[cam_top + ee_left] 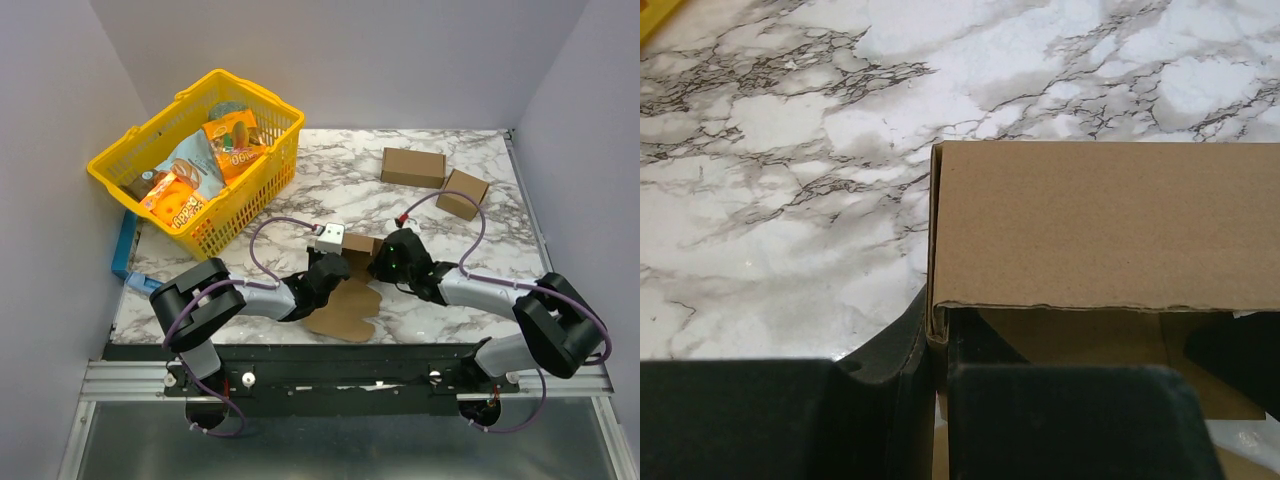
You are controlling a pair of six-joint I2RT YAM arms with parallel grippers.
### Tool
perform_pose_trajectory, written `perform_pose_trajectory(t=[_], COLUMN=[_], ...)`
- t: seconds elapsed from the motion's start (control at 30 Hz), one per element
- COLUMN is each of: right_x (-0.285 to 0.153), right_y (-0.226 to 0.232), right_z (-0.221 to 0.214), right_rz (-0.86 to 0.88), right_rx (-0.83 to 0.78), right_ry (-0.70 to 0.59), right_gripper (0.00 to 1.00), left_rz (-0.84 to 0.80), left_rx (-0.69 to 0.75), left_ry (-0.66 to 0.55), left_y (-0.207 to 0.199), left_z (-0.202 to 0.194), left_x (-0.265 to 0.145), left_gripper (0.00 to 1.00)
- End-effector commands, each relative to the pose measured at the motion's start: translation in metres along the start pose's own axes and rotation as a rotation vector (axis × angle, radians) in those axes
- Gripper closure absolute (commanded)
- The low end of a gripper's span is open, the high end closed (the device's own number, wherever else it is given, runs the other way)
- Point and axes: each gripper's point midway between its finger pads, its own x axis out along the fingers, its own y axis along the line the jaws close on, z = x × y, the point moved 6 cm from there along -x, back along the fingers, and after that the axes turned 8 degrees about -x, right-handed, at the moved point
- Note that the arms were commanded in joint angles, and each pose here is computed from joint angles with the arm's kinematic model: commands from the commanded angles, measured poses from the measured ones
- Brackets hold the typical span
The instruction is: Fold the paper box
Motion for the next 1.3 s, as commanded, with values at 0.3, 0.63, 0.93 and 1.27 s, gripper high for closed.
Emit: perform_pose_trajectory(t=[0.3,0.63,0.93,1.27], right_x=[0.005,0.010,-0.004,-0.029], right_y=[0.043,0.051,0.045,0.008], right_z=[0.006,-0.003,-0.002,-0.019], right_rz=[0.012,0.043,-0.015,-0.095], right_rx=[-0.091,-0.089,-0.083,-0.057], right_ry=[-0.068,-0.059,-0.106,-0.127], right_gripper=[0.75,0.56,0.35,0.32], left_rz=[-0.038,-0.045,-0.045,-0.039], left_rx=[0.034,0.040,0.047,0.052], left_ry=[0.116,0.122,0.129,0.131], left_y=[-0.001,-0.003,-0.004,-0.004], left_z=[-0.028,-0.029,-0.031,-0.031], left_x=[-0.002,-0.002,-0.001,-0.001], left_gripper=[1.00,1.00,1.00,1.00])
